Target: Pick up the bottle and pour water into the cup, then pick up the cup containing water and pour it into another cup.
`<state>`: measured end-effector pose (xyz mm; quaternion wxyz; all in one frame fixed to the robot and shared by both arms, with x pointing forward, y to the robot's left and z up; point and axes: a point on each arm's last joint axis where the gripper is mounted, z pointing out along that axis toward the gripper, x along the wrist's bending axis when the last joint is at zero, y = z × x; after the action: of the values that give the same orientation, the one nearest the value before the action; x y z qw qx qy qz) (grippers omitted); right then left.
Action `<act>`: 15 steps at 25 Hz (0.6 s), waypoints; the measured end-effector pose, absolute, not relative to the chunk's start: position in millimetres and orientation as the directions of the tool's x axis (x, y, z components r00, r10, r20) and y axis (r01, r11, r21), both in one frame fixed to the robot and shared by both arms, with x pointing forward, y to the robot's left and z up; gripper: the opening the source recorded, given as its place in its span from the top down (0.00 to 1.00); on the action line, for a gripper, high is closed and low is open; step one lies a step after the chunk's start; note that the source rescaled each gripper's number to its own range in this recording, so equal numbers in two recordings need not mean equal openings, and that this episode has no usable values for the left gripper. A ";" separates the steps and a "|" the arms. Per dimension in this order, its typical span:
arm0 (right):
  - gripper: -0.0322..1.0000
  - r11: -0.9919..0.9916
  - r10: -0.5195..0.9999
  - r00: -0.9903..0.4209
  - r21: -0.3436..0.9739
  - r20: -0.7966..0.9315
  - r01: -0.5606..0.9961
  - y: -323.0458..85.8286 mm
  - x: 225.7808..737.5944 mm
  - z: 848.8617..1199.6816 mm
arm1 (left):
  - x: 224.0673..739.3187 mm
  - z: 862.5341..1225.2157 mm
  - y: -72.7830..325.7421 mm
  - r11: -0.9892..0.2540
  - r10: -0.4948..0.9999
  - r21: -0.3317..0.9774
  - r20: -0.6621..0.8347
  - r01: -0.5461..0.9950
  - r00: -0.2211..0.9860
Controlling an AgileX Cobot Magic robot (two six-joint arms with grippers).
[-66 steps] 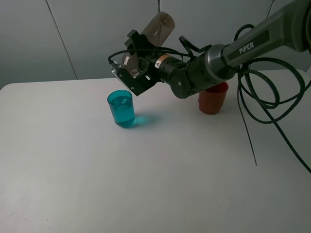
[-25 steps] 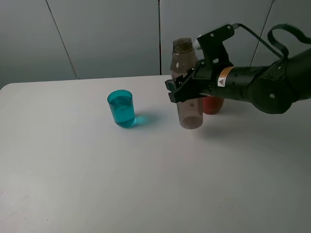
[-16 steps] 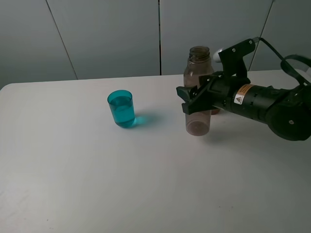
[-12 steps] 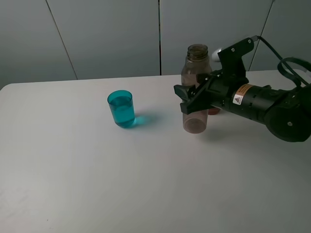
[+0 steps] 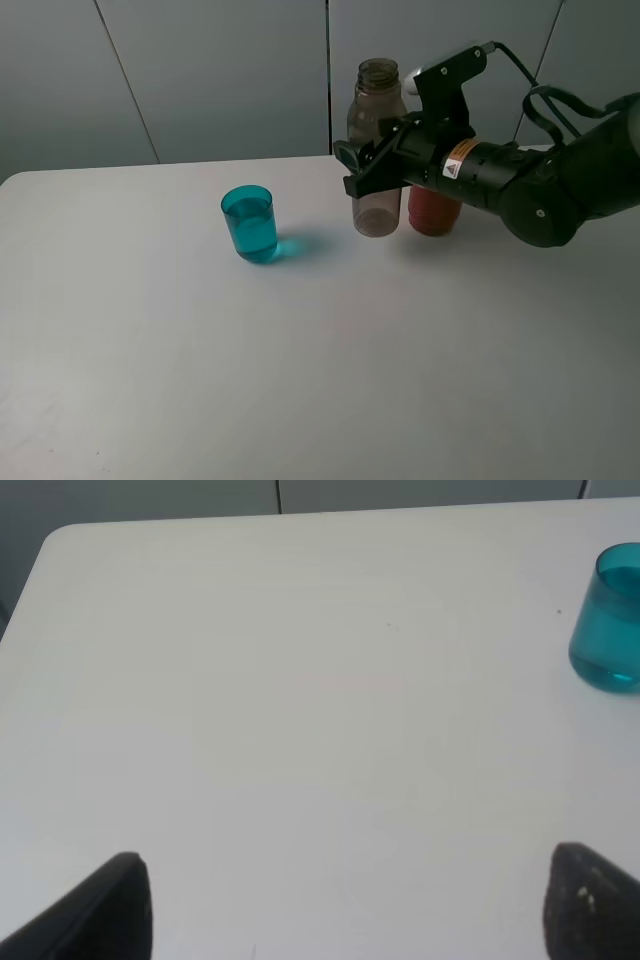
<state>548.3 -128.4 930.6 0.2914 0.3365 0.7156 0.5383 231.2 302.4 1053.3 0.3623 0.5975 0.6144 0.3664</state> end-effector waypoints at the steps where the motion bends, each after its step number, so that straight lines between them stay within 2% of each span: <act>1: 0.97 0.194 0.796 -0.602 0.967 -0.058 0.164 -124.3 556.9 929.8 | 231.2 1053.3 302.4 0.018 1.000 0.883 -0.007 0.469 -0.023; 8: 0.97 0.173 0.808 -0.586 0.976 -0.065 0.131 -98.4 612.9 918.4 | 231.2 1053.3 302.4 0.018 1.000 0.883 -0.007 0.469 -0.023; 15: 0.97 0.160 0.829 -0.557 0.974 -0.044 0.161 -82.4 651.6 898.6 | 231.2 1053.3 302.4 0.018 1.000 0.883 -0.007 0.469 -0.023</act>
<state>651.6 -82.4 898.6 0.3081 0.3556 0.6965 0.5418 231.2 302.4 1053.3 0.3623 0.5975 0.6144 0.3664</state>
